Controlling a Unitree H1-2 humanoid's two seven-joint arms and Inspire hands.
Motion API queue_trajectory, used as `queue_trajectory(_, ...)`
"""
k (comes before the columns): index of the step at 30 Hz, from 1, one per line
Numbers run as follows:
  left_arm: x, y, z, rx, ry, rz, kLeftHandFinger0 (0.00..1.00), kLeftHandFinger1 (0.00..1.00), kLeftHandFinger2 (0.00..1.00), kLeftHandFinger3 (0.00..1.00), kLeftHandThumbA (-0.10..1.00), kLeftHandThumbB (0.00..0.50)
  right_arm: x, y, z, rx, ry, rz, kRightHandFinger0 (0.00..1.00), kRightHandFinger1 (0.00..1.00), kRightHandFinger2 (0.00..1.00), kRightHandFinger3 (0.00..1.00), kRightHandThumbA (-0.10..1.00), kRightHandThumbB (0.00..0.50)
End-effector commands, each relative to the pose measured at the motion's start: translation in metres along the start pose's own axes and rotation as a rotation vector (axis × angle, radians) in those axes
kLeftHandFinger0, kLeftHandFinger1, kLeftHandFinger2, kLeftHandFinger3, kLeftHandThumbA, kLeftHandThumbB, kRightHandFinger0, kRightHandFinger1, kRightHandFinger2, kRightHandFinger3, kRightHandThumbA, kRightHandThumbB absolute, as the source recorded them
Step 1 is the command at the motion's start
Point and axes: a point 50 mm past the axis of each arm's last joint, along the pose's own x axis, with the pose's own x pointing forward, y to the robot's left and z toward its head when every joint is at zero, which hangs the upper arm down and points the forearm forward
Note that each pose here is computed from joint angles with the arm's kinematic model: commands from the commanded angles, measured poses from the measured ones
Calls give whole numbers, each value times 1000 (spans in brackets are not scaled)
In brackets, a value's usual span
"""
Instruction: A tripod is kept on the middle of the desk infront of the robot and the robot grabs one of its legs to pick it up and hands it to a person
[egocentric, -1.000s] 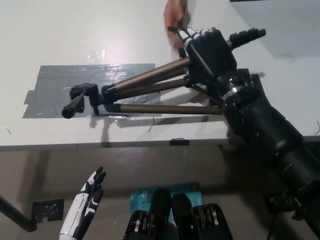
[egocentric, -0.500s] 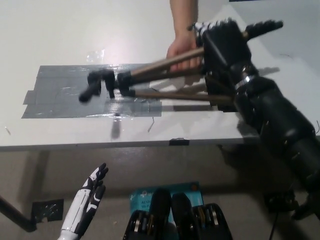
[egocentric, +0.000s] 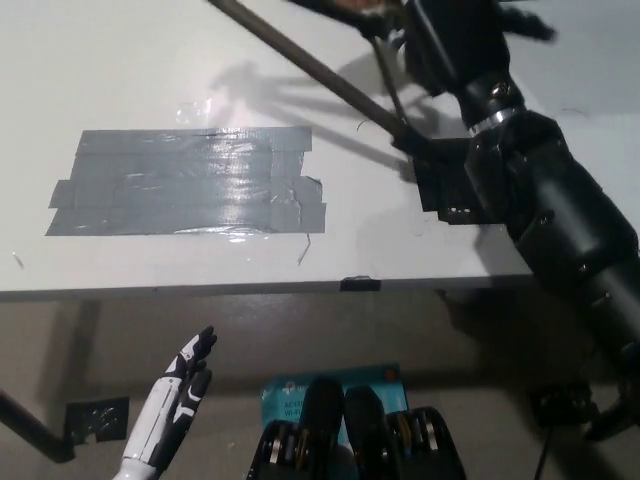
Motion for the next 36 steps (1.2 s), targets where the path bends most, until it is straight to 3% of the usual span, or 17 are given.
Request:
queue_trajectory(1,0,8,10,5,-37,-19,1000,1000,1000,994,941,40,7,-76,19,394,-26,454,1000,1000,1000,1000,788,500)
queue_trajectory(3,0,8,10,0,-35,-22,1000,1000,1000,997,932,45,4,-86,24,435,-58,493,1000,1000,1000,1000,847,500)
queue_trajectory(11,1,11,8,24,-47,-28,1000,1000,1000,979,948,29,-10,-139,43,619,-181,540,1000,1000,1000,1000,834,500)
queue_trajectory(14,0,11,8,40,-63,-25,1000,1000,997,971,944,4,-17,-153,48,626,-220,425,1000,1000,1000,1000,872,500)
queue_trajectory(18,4,13,10,43,-58,-14,1000,1000,992,962,933,35,-45,-175,47,634,-254,222,1000,1000,1000,1000,995,500)
queue_trajectory(21,11,15,14,49,-73,-7,1000,1000,992,965,939,25,-80,-190,49,639,-276,116,1000,1000,1000,1000,1000,448)
queue_trajectory(23,15,16,16,50,-84,-7,1000,1000,994,974,935,13,-112,-195,53,695,-279,101,1000,1000,1000,1000,1000,444)
queue_trajectory(27,17,16,17,59,-87,-8,1000,1000,1000,1000,986,28,-162,-196,62,775,-239,100,1000,1000,1000,1000,1000,439)
queue_trajectory(28,18,16,17,50,-89,-2,1000,1000,1000,1000,1000,55,-188,-189,64,790,-219,88,1000,1000,1000,1000,1000,389)
queue_trajectory(29,17,16,16,44,-90,0,1000,1000,1000,1000,1000,58,-196,-186,65,803,-209,86,1000,1000,1000,1000,1000,374)
queue_trajectory(36,11,14,10,17,-74,16,1000,1000,1000,1000,1000,128,-250,-136,64,1011,11,71,1000,1000,1000,1000,933,343)
